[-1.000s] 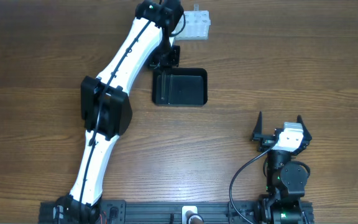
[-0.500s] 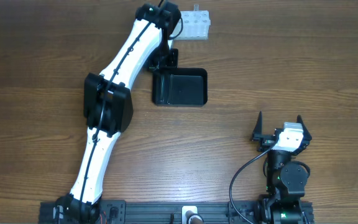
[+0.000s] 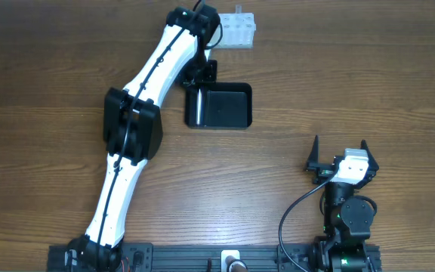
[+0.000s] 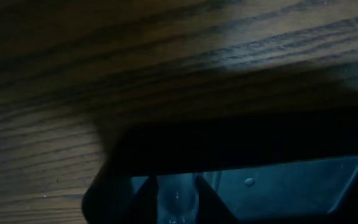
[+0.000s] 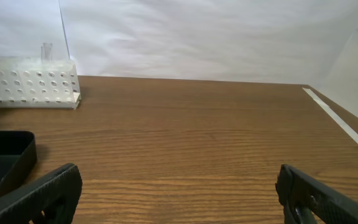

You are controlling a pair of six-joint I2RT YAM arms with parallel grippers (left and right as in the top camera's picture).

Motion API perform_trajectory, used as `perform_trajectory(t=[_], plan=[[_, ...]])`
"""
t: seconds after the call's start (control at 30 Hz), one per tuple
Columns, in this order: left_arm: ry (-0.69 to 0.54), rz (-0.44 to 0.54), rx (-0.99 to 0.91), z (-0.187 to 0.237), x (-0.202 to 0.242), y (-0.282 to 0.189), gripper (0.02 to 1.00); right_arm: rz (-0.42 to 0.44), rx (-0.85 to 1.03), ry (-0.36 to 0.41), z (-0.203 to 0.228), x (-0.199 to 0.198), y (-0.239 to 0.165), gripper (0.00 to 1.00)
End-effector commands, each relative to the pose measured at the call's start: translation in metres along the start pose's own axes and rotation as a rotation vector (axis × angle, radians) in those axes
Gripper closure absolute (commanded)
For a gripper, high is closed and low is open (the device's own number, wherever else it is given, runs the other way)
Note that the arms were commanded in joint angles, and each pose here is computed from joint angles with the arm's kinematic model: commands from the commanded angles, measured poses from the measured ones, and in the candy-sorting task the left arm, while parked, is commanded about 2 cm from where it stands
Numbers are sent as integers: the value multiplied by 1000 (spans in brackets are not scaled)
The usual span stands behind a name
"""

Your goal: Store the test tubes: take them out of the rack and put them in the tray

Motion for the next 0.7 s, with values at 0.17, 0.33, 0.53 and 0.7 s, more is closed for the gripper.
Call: perform_trajectory(t=[0.17, 0.33, 0.53, 0.7], plan=[[-27, 17, 0, -2, 4, 1, 792, 10, 0, -1, 2, -2, 0, 7], [-21, 28, -55, 1, 0, -34, 783, 10, 0, -1, 1, -2, 0, 7], [-1, 21, -294, 4, -4, -132, 647, 10, 0, -1, 1, -2, 0, 9], [-36, -38, -450, 18, 18, -198, 564, 10, 0, -1, 1, -2, 0, 9]])
Point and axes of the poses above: each gripper's point midway between its finger pads, its own y axis out along the fingers, its own x axis along the line the jaws close on, z = x × y, the point moved 2 cm from there along -y, back along the fingers, and after that the axes turned 13 degrees about y, right-handed, at the moved point
